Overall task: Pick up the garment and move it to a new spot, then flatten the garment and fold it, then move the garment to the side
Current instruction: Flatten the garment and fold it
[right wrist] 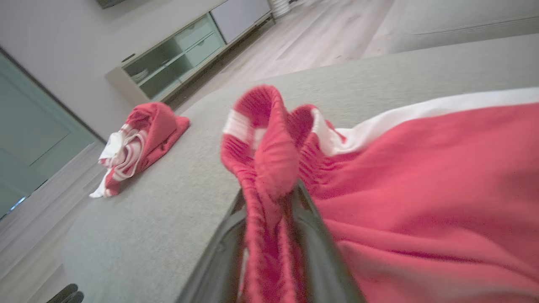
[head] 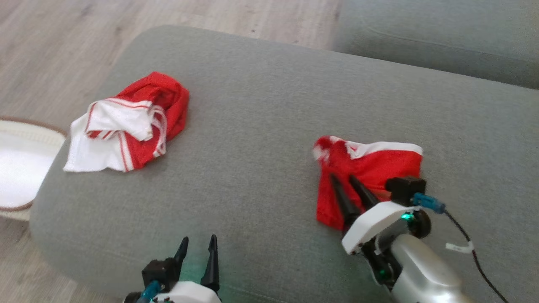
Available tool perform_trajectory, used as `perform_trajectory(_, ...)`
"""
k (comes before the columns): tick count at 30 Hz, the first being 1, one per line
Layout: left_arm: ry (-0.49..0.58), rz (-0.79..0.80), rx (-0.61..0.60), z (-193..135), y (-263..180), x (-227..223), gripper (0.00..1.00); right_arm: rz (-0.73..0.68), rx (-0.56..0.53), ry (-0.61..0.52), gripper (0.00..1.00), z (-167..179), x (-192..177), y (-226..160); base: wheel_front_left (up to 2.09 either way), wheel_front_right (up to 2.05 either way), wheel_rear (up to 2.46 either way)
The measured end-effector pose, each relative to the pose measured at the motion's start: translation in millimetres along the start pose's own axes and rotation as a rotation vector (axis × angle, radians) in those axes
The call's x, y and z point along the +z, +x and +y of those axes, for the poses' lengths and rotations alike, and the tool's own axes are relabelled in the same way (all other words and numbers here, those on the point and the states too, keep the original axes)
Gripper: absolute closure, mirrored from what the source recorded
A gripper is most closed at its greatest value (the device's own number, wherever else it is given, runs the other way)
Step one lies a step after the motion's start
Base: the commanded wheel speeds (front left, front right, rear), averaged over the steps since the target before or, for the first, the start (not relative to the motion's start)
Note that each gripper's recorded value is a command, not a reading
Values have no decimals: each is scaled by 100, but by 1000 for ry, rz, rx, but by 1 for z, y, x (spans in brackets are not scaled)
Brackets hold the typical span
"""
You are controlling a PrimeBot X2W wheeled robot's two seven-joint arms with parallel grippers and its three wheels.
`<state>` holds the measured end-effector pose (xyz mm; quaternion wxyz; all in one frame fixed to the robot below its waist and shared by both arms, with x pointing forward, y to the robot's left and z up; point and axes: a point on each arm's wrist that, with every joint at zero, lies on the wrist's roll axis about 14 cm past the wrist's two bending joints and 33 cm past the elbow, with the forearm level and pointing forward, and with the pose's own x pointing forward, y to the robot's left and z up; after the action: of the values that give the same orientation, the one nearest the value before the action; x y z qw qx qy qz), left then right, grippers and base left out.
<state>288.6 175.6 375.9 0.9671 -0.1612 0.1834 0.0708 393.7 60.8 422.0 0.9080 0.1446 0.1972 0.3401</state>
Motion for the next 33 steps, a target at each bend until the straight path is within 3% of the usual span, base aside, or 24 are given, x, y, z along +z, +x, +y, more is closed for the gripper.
perform_trajectory(4, -1, -9, 45, 13, -4, 1, 0, 8, 85, 5, 0, 28, -4, 9, 0, 0, 0)
perform_trajectory(8, 30, -38, 28, 7, 4, 13, 0, -53, 78, 7, 0, 25, 11, 5, 0, 0, 0)
perform_trajectory(17, 119, -132, -61, -25, 27, 48, 0, -295, -211, -66, 0, -66, 78, -42, 0, 0, 0)
perform_trajectory(24, 191, -164, -123, -47, 36, 57, 0, -280, -443, -70, 0, -120, 44, -113, 0, 0, 0)
perform_trajectory(33, 223, -119, -137, -46, 21, 34, 0, -274, -499, -61, 0, -121, 27, -143, 0, 0, 0)
